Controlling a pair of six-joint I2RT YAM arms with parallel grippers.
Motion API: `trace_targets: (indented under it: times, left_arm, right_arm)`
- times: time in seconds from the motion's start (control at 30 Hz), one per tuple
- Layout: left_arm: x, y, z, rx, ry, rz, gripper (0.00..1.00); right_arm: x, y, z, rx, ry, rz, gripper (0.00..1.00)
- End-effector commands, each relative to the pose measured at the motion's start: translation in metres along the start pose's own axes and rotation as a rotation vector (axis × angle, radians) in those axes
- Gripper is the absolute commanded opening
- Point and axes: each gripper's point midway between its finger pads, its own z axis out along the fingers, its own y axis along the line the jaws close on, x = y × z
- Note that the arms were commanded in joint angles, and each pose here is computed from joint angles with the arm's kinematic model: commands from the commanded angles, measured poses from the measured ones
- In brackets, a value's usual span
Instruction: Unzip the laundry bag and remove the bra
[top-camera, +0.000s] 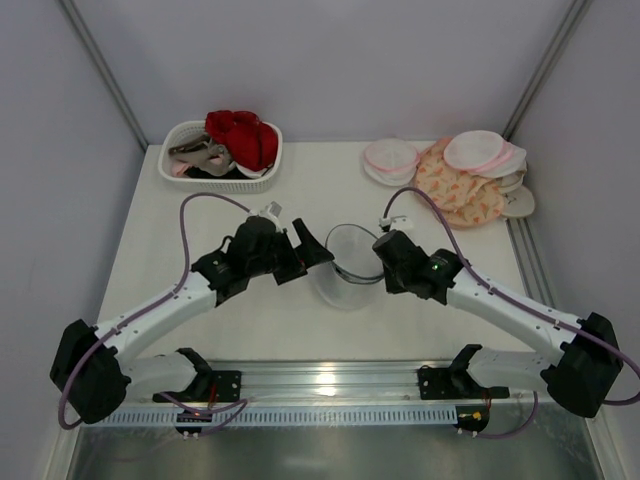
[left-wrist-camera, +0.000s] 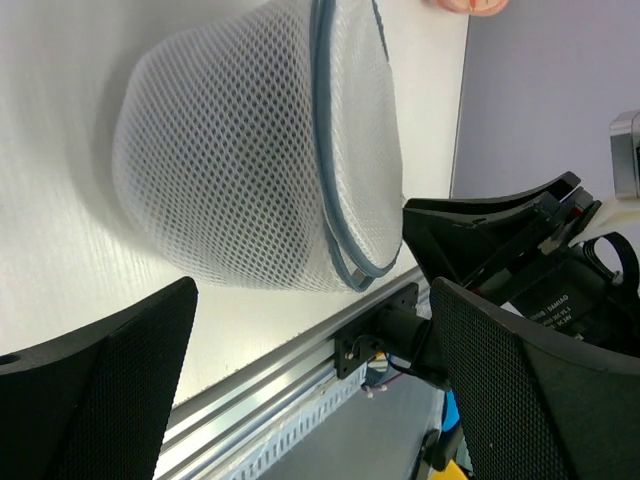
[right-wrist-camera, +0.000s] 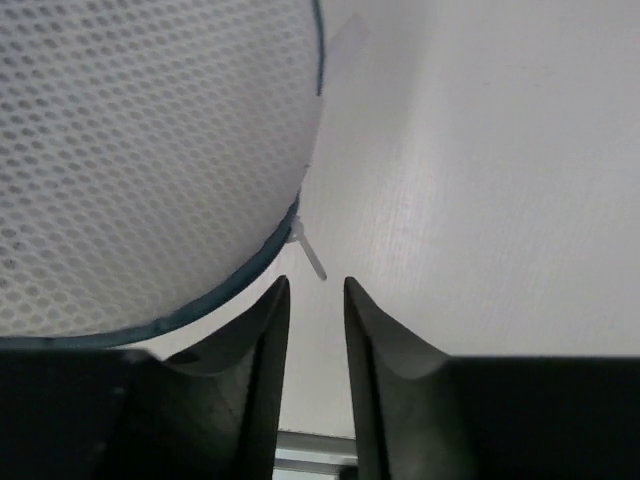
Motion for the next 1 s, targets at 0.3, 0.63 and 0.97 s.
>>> trace_targets:
  times: [0.3,0.63,0.97]
  left_arm:
    - [-0.017,0.040,-0.021,-0.132,-0.090,0.059,0.99]
    - [-0.021,0.044,-0.048,-0.118,-0.155,0.059,1.00]
    - [-0.010,0.056,-0.066,-0.106,-0.166,0.039,1.00]
  right_arm:
    - [-0.042,-0.026,-0.044,0.128,-0.129,0.026,0.99]
    - [-0.088,0.079,-0.064,-0.289,-0.156,-0.137,0.97]
    - [-0.113,0.120,-0.027,-0.264,-0.079,-0.161,0.70]
